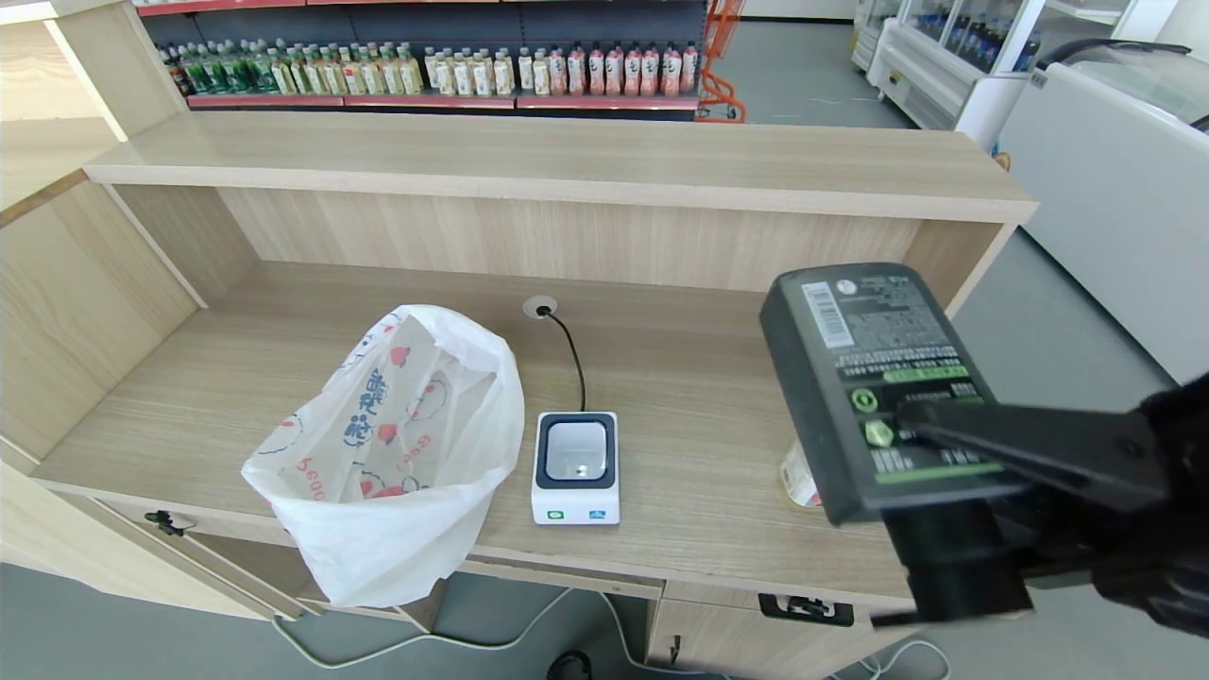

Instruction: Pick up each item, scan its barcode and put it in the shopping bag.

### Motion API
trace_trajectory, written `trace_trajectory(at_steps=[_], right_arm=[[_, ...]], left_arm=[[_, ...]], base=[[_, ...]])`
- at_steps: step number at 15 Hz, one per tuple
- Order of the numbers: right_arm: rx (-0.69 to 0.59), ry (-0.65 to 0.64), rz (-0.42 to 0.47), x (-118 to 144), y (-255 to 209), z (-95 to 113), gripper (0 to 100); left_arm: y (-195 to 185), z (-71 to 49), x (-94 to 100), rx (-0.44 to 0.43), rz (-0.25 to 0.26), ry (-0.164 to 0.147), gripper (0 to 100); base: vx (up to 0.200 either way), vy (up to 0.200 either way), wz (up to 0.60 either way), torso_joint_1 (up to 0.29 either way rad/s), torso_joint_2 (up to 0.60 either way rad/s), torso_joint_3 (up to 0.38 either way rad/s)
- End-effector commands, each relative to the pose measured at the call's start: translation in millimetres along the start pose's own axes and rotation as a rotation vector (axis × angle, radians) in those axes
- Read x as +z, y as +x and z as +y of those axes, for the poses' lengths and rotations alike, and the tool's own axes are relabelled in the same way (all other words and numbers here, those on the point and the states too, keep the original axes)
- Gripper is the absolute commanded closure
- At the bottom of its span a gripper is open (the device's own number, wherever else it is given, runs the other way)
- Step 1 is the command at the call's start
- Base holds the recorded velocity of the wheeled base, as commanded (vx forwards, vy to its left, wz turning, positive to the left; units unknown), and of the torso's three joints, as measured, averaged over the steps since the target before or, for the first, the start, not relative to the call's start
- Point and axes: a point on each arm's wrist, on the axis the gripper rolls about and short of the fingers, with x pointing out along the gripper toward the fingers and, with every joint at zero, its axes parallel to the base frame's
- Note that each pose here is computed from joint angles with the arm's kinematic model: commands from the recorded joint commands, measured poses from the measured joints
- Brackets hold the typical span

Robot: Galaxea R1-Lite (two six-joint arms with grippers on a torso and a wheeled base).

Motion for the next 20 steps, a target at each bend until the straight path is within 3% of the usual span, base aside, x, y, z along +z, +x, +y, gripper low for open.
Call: trace_trajectory(at_steps=[1, 2, 3, 4, 6, 8, 11, 13, 15, 17, 19, 20], right_arm=[[0.084, 0.387, 0.389, -15, -10, 1, 100], [0.049, 0.491, 0.506, -24, -16, 1, 100], [0.053, 0.555, 0.535, -27, -21, 8, 100], [0.066, 0.603, 0.527, -26, -25, 13, 100], [0.081, 0.725, 0.413, -26, -28, 17, 100], [0.115, 0.935, 0.336, -21, -31, 20, 100], [0.09, 1.207, 0.42, -21, -35, 14, 100], [-0.014, 1.417, 0.522, -24, -35, 8, 100], [-0.151, 1.52, 0.676, -26, -35, 0, 100], [-0.206, 1.505, 0.853, -27, -43, 5, 100], [-0.255, 1.438, 1.105, -25, -60, 8, 100], [-0.271, 1.43, 1.106, -24, -61, 6, 100]], left_arm=[[0, 0.0, 0.0, 0.0, 0.0, 0.001, 0], [0, 0.0, 0.0, 0.0, 0.0, 0.001, 0], [0, 0.0, 0.0, 0.0, 0.0, -0.001, 0], [0, 0.0, 0.0, 0.0, 0.0, 0.001, 0], [0, 0.0, 0.0, 0.0, 0.0, 0.001, 0], [0, 0.0, 0.0, 0.0, 0.0, 0.001, 0], [0, 0.0, 0.0, 0.0, 0.0, -0.001, 0], [0, 0.0, 0.0, 0.0, 0.0, -0.001, 0], [0, 0.0, 0.0, 0.0, 0.0, 0.001, 0], [0, 0.0, 0.0, 0.0, 0.0, 0.001, 0], [0, 0.0, 0.0, 0.0, 0.0, 0.001, 0], [0, 0.0, 0.0, 0.0, 0.0, 0.001, 0]], base=[[0.0, 0.0, 0.0, 0.0, 0.0, 0.0], [0.0, 0.0, 0.0, 0.0, 0.0, 0.0], [0.0, 0.0, 0.0, 0.0, 0.0, 0.0], [0.0, 0.0, 0.0, 0.0, 0.0, 0.0], [0.0, 0.0, 0.0, 0.0, 0.0, 0.0], [0.0, 0.0, 0.0, 0.0, 0.0, 0.0], [0.0, 0.0, 0.0, 0.0, 0.0, 0.0], [0.0, 0.0, 0.0, 0.0, 0.0, 0.0], [0.0, 0.0, 0.0, 0.0, 0.0, 0.0], [0.0, 0.0, 0.0, 0.0, 0.0, 0.0], [0.0, 0.0, 0.0, 0.0, 0.0, 0.0], [0.0, 0.0, 0.0, 0.0, 0.0, 0.0]])
